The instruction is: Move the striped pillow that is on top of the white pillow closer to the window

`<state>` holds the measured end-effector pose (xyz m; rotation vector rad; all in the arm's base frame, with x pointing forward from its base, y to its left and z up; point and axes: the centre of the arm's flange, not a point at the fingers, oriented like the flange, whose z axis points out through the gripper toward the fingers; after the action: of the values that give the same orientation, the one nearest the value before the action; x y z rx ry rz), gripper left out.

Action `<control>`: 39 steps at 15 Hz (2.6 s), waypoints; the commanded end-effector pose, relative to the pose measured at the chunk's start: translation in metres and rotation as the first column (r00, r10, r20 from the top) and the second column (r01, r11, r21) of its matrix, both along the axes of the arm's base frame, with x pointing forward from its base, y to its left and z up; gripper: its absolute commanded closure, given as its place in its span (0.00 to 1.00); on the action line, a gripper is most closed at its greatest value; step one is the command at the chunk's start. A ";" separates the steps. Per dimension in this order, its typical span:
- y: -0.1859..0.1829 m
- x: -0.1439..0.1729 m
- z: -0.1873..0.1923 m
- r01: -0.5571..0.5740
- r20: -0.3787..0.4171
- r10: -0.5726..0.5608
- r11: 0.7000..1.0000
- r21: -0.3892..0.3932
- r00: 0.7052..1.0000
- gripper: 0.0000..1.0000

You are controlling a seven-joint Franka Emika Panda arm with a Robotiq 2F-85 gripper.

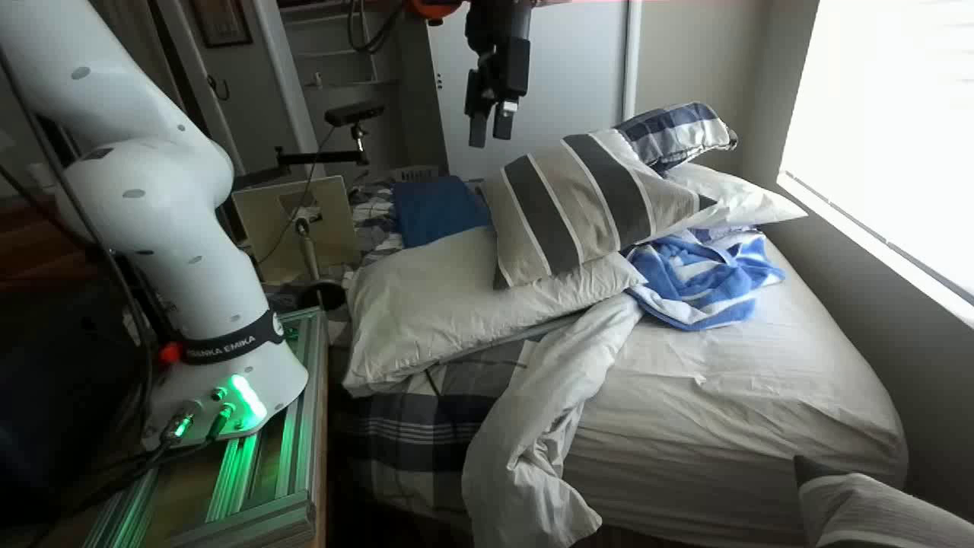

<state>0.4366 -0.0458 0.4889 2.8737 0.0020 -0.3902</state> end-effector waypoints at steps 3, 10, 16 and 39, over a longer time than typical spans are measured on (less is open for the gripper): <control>0.000 0.000 0.000 0.000 0.000 0.000 1.000 0.000 1.000 0.00; 0.000 0.000 0.000 0.000 0.000 0.000 1.000 0.000 1.000 0.00; 0.021 0.061 -0.007 -0.206 0.098 0.195 0.973 0.108 0.976 0.00; -0.050 0.286 -0.135 -0.259 0.360 -0.055 0.594 0.762 0.931 0.00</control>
<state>0.7230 -0.0960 0.3537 3.7774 0.3902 0.2597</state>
